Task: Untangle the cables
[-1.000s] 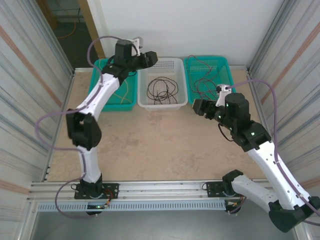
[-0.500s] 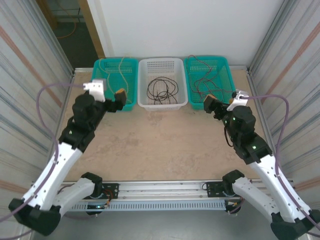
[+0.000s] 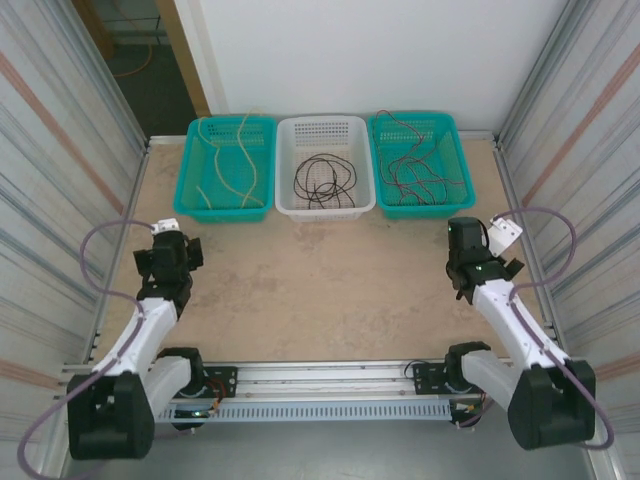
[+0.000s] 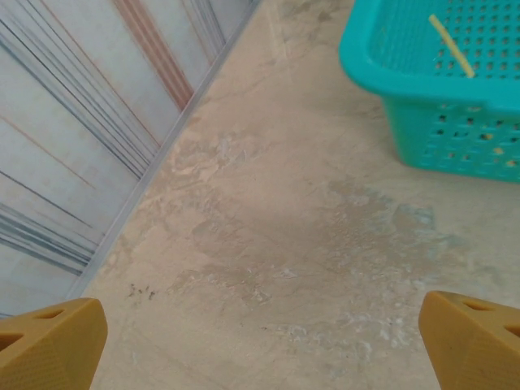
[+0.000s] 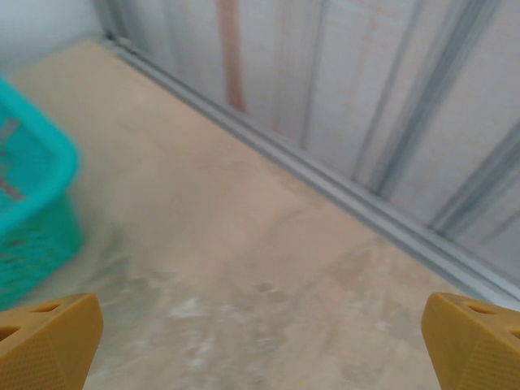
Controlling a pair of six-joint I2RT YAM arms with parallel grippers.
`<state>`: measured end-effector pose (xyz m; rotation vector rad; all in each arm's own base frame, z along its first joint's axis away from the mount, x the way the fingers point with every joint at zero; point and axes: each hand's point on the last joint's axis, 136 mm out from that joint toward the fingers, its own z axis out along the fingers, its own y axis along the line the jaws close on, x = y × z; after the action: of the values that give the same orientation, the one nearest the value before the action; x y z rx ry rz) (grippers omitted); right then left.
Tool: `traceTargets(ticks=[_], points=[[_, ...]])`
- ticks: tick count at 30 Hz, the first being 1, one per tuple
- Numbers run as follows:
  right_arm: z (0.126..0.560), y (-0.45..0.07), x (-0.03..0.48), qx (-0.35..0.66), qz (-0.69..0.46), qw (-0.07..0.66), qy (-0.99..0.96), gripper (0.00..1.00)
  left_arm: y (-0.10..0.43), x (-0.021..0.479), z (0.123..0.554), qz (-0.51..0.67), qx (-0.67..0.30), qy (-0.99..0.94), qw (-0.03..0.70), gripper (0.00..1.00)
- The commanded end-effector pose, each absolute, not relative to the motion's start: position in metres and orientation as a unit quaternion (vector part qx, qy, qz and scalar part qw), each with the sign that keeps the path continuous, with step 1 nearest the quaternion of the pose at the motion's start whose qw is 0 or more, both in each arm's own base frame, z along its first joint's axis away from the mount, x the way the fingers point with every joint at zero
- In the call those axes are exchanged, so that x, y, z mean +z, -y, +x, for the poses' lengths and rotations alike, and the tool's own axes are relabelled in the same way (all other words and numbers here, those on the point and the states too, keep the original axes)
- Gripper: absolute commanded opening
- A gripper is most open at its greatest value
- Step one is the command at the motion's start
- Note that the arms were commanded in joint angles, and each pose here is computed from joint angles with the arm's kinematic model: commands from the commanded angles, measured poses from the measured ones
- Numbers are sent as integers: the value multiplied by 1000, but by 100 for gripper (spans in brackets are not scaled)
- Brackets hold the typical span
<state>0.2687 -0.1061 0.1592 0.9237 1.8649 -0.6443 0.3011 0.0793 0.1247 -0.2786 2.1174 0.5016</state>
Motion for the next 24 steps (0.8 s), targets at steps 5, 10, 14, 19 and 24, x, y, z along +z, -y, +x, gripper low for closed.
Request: traceTargets(ticks=[5,10,14,19,24], points=[[320,114,120,-291,324,476,-764,99,-68,128,351,-115,131,-813,556,99],[373,66,114,-168,195,549,-795,99,-41,120,369,-35,84,-824,560,99],[390,37,96,-92,113,553,-820,99,-37,117,376,-24,72,-834,547,99],[388,40,83,-50,119,548,-827,99,-45,115,368,-103,48,-826,551,99],[390,40,85,-59,115,561,-818,99,-13,102,379,-28,43,-804,593,99]])
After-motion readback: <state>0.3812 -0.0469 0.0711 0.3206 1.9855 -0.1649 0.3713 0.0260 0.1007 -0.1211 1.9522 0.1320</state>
